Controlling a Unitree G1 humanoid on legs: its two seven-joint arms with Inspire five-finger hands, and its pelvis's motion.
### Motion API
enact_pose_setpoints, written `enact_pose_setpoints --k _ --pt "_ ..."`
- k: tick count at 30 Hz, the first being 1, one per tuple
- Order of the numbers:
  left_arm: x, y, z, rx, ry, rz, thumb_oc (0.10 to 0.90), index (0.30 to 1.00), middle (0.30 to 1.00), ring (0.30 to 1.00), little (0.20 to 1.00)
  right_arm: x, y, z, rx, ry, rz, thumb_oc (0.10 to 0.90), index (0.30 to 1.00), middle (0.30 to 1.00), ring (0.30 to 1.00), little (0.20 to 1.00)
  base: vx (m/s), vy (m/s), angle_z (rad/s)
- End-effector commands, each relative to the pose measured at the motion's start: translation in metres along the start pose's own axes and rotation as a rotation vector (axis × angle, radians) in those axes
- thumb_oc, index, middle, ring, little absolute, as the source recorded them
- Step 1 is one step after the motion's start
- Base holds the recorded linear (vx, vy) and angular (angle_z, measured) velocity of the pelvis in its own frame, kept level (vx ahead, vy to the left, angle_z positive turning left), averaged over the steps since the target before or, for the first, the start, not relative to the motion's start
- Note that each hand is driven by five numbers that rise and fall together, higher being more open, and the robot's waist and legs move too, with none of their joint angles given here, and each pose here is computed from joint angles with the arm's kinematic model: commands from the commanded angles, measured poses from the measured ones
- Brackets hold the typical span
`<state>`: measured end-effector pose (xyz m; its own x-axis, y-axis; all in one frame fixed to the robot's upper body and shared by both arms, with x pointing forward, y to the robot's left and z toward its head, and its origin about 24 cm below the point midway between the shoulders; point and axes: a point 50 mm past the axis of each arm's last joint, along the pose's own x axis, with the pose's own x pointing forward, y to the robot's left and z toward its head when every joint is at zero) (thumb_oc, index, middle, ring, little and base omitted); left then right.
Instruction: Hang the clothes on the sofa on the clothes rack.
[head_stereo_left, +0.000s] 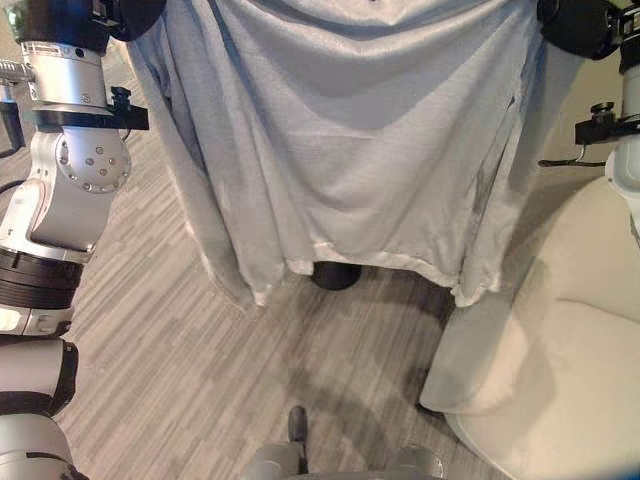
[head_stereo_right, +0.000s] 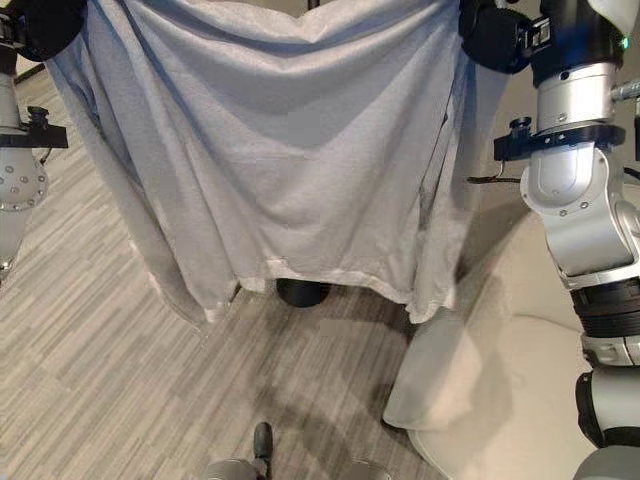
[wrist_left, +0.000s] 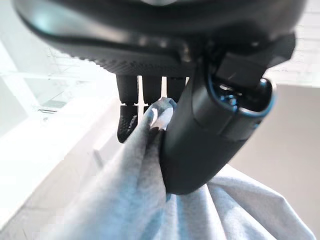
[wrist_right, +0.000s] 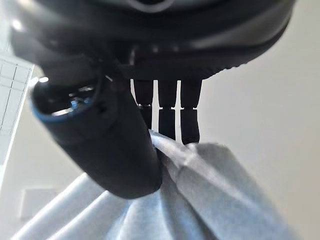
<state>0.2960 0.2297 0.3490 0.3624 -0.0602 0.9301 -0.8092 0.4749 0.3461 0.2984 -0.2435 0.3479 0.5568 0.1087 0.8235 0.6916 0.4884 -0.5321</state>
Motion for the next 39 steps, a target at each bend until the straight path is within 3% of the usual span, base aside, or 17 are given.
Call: enact_pose_setpoints --k 1,11,17,21,28,35,39 --pt "0.024 0.032 0.019 0.012 -0.118 0.171 0.400 0.300 0.300 0.300 0.300 0.027 -0.060 0.006 -0.118 -0.062 -0.263 0.400 0.300 0.300 0.300 0.300 0.17 -0.050 0.08" --pt "0.007 0.010 0.016 -0.097 -0.045 0.108 0.400 0.300 0.300 0.300 0.300 0.015 -0.059 -0.003 -0.086 -0.032 -0.226 0.400 0.300 0.300 0.300 0.300 0.17 -0.163 0.39" --pt "0.014 0.009 0.020 -0.119 -0.055 0.101 0.400 0.300 0.300 0.300 0.300 0.025 -0.065 0.000 -0.080 -0.041 -0.232 0.400 0.300 0.300 0.300 0.300 0.03 -0.164 -0.12" --pt "0.026 0.008 0.017 -0.081 -0.050 0.105 0.400 0.300 0.300 0.300 0.300 0.042 -0.070 -0.004 -0.116 -0.010 -0.238 0.400 0.300 0.300 0.300 0.300 0.03 -0.001 -0.01" --pt "0.052 -0.004 0.001 0.040 0.007 0.023 0.400 0.300 0.300 0.300 0.300 0.076 -0.048 -0.013 -0.069 0.115 -0.156 0.400 0.300 0.300 0.300 0.300 0.13 0.129 -0.40" --pt "0.089 -0.002 0.000 0.163 0.018 -0.008 0.400 0.300 0.300 0.300 0.300 0.107 -0.052 -0.002 -0.142 0.151 -0.159 0.400 0.300 0.300 0.300 0.300 0.02 0.022 -0.04" --pt "0.096 -0.017 0.001 0.204 0.038 -0.093 0.400 0.300 0.300 0.300 0.300 0.115 -0.043 -0.005 -0.216 0.203 -0.107 0.400 0.300 0.300 0.300 0.300 0.00 0.006 -0.04"
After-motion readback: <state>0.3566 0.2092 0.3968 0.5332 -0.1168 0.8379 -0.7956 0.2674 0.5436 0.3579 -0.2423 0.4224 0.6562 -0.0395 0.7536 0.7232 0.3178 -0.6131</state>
